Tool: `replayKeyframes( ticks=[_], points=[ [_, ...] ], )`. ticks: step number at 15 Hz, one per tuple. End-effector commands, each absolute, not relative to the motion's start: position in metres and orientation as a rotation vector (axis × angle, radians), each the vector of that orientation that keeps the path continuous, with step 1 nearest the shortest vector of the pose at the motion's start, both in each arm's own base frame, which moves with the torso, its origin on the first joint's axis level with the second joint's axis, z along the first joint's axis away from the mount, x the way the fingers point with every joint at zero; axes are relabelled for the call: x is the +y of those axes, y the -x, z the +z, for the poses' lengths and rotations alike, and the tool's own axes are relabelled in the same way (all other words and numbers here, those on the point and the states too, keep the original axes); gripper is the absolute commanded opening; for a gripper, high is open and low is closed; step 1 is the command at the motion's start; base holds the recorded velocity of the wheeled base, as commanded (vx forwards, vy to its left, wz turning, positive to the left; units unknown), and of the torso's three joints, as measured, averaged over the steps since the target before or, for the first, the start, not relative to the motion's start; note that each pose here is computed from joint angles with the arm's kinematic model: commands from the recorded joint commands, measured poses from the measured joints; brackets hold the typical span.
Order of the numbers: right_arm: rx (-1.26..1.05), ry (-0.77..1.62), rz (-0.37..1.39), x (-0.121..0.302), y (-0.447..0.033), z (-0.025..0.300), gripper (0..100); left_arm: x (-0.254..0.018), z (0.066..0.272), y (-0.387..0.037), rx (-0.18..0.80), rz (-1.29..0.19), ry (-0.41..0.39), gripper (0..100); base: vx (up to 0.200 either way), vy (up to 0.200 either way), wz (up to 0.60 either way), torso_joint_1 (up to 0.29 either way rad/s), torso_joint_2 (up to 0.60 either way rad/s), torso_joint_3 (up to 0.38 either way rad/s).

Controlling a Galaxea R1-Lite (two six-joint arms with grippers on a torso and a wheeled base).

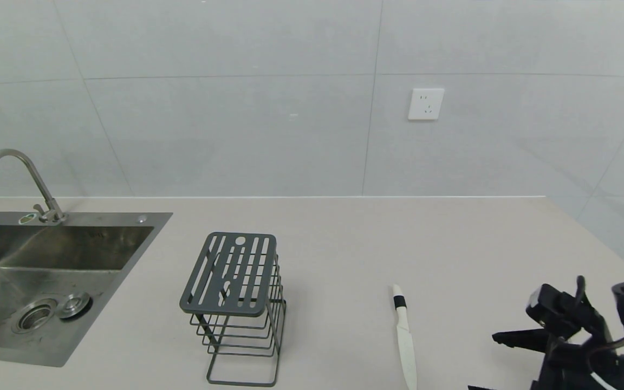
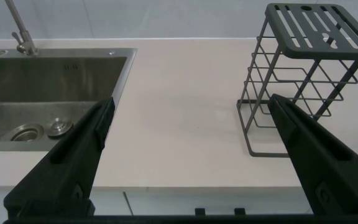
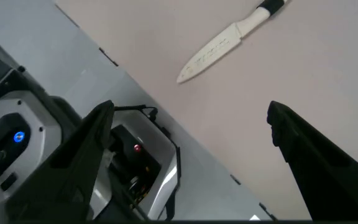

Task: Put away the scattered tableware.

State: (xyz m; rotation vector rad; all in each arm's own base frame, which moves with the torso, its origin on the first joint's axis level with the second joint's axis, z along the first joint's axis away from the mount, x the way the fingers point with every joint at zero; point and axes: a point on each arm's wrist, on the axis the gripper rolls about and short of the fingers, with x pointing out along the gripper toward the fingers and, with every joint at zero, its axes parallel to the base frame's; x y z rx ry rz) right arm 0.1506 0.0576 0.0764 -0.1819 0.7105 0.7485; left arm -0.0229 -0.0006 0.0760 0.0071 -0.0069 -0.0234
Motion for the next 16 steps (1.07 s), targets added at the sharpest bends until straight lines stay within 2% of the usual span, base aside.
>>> replayKeyframes(
  ticks=[1,6,9,12,16],
  points=[
    [0.782,0.233,0.732,0.073,-0.166,0.056,100,-0.001,0.076,0.023,-0.006,-0.023,-0.006,100,0.000,0.000,0.00,0.000,0.00,0.000],
    [0.785,0.196,0.645,0.111,-0.197,0.057,100,-0.001,0.076,0.023,-0.006,-0.023,-0.006,100,0.000,0.000,0.00,0.000,0.00,0.000],
    [0.839,0.159,0.488,0.136,-0.205,0.043,100,-0.001,0.076,0.023,-0.006,-0.023,-0.005,100,0.000,0.000,0.00,0.000,0.00,0.000],
    [0.901,0.164,0.439,0.148,-0.205,0.025,100,-0.001,0.076,0.023,-0.006,-0.021,-0.005,100,0.000,0.000,0.00,0.000,0.00,0.000],
    [0.893,0.101,0.327,0.168,-0.219,0.018,100,-0.001,0.076,0.023,-0.006,-0.023,-0.005,100,0.000,0.000,0.00,0.000,0.00,0.000]
  ],
)
